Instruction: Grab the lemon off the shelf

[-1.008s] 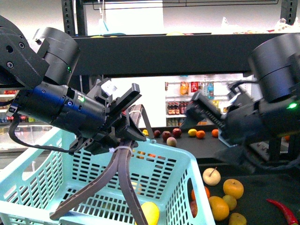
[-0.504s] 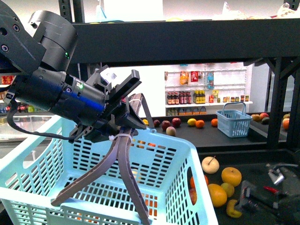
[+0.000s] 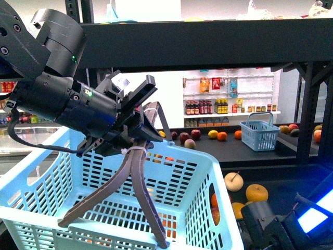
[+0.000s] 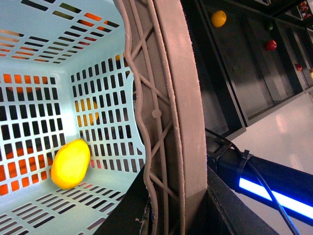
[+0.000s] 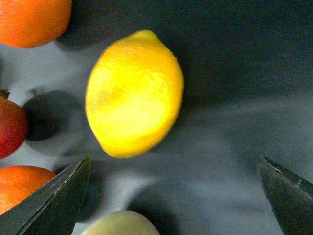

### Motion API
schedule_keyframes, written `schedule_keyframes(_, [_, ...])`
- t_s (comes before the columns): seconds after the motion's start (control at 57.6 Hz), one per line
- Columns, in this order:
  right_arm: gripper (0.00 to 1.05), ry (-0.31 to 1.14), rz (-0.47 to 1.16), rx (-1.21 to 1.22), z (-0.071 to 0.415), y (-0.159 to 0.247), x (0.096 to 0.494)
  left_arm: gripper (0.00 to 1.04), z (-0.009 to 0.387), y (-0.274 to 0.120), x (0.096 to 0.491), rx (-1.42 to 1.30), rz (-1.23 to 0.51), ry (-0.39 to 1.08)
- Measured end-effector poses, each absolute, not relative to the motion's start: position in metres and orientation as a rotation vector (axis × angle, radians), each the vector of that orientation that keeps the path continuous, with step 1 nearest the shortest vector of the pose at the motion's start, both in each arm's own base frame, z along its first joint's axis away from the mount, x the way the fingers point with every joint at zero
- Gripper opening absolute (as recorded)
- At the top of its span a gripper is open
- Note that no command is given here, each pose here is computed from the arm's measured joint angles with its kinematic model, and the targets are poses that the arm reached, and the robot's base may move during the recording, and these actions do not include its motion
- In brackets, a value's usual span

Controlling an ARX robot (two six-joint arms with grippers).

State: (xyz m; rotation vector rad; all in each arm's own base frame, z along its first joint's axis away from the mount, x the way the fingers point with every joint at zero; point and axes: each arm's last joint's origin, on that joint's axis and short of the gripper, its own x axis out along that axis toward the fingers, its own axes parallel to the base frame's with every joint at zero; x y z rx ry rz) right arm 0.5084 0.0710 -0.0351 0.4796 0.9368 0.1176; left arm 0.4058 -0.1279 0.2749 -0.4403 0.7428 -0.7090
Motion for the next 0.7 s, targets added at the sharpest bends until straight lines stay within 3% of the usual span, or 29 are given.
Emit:
schedule_keyframes(0.313, [1.02, 0.910, 0.138, 0.410, -0.031, 0.098, 0.543, 0.20, 0.275, -0.128, 0.406, -0.440, -0.709, 0.743])
schedule_keyframes(0.695, [1.02, 0.938, 0.120, 0.311, -0.055, 0.115, 0.558, 0.20, 0.275, -0.128, 0.406, -0.440, -0.709, 0.743])
